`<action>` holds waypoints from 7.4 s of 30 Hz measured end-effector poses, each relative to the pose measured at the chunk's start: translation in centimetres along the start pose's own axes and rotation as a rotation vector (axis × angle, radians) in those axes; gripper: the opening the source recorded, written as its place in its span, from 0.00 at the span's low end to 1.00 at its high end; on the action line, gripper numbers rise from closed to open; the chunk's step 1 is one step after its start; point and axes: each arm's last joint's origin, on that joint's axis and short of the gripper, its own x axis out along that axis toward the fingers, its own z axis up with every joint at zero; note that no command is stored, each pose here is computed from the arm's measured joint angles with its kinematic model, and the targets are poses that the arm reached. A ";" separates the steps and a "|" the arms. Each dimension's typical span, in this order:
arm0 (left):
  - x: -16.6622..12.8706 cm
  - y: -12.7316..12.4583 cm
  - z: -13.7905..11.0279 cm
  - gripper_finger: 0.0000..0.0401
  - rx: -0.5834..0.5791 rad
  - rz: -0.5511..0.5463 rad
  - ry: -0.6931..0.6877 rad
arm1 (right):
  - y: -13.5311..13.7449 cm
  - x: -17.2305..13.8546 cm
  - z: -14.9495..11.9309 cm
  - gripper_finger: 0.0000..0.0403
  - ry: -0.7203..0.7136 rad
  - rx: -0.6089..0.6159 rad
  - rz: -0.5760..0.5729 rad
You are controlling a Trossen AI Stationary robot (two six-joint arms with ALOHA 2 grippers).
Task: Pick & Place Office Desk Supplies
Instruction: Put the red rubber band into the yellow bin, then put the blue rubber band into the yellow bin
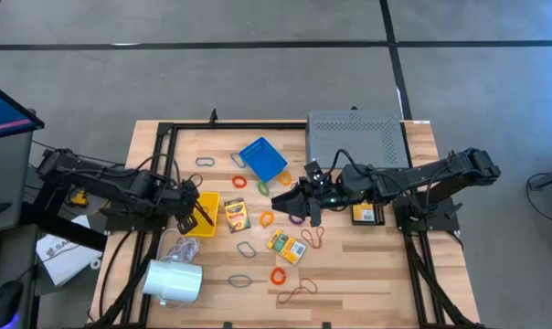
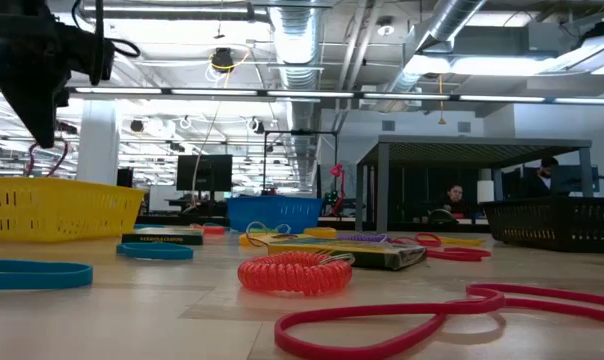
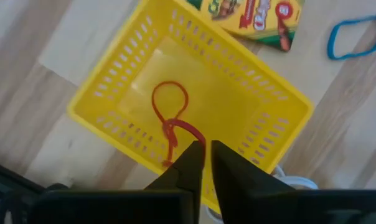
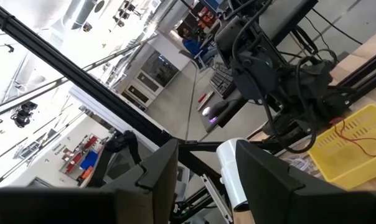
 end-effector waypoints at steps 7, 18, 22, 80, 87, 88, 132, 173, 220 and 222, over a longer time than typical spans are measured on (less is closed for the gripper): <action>0.7 -0.6 0.4 0.25 0.004 -0.004 0.025 | 0.0 0.0 0.0 0.39 0.001 0.000 0.000; 0.6 -1.4 1.1 0.44 -0.012 -0.102 -0.038 | 0.0 0.0 -0.1 0.39 0.020 0.000 0.016; 0.6 -1.4 1.1 0.46 -0.006 -0.102 -0.037 | 0.1 0.0 0.0 0.39 0.018 -0.001 0.017; 5.9 -20.0 2.0 0.46 0.968 -0.272 -0.015 | 2.0 -0.3 -2.1 0.39 0.075 0.002 0.081; 6.2 -20.2 2.1 0.46 0.861 -0.273 -0.002 | 2.2 -0.4 -2.1 0.39 0.069 0.003 0.097; 6.2 -20.2 2.1 0.46 0.848 -0.275 -0.002 | 2.2 -0.4 -2.1 0.39 0.068 0.003 0.097; 12.7 -21.5 1.4 0.13 0.761 -0.147 0.037 | 2.7 -0.5 -2.6 0.39 0.078 -0.078 0.118; -4.6 -12.8 3.5 0.00 0.329 -0.066 -0.353 | 2.7 -0.5 -2.6 0.39 0.075 -0.104 0.118; 1.7 -1.4 -1.5 0.00 -0.289 0.038 -0.174 | 2.5 -0.5 -2.4 0.39 0.068 -0.120 0.112; 1.9 -1.4 -1.4 0.00 -0.295 0.050 -0.164 | 2.6 -0.5 -2.4 0.39 0.067 -0.119 0.112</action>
